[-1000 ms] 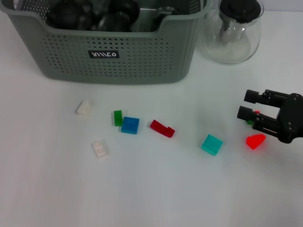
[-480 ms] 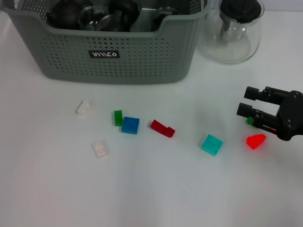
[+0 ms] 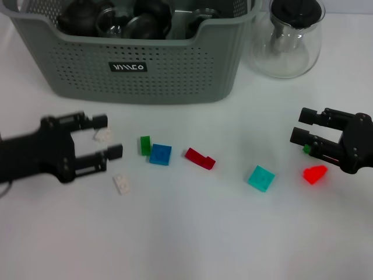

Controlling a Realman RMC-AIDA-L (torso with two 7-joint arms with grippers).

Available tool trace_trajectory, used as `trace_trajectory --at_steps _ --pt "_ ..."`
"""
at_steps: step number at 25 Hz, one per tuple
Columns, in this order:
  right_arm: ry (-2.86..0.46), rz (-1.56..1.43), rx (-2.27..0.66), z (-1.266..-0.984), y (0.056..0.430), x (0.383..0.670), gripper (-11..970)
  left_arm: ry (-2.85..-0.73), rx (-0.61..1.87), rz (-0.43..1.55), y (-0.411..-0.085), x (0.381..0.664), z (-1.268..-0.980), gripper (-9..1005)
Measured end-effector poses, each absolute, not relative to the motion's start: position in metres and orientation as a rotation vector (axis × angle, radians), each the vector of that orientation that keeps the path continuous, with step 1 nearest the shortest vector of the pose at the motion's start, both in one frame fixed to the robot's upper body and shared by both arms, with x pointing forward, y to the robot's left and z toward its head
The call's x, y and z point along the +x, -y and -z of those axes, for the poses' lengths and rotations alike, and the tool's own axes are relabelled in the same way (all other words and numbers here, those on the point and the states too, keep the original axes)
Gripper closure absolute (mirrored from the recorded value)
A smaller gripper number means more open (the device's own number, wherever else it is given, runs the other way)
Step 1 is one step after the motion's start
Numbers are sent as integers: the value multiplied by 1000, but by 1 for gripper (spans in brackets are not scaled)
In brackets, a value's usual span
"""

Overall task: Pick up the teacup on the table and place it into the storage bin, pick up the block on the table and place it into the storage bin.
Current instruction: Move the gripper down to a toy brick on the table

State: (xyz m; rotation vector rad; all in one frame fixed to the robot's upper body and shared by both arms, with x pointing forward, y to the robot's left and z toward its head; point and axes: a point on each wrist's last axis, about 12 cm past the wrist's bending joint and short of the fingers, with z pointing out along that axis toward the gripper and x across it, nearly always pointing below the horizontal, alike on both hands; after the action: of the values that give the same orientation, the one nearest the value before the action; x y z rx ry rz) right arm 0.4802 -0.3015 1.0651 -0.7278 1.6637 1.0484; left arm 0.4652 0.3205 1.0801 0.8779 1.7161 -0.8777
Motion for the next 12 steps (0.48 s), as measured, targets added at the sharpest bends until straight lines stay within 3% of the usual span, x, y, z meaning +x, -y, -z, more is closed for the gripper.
trace_trajectory --at_steps 7,12 --pt "-1708 -1088 -685 -1071 308 486 412 -1710 898 718 -309 448 -1026 324" --pt "-1706 -1091 -690 -1072 308 488 411 -1781 887 674 -306 447 -1010 329"
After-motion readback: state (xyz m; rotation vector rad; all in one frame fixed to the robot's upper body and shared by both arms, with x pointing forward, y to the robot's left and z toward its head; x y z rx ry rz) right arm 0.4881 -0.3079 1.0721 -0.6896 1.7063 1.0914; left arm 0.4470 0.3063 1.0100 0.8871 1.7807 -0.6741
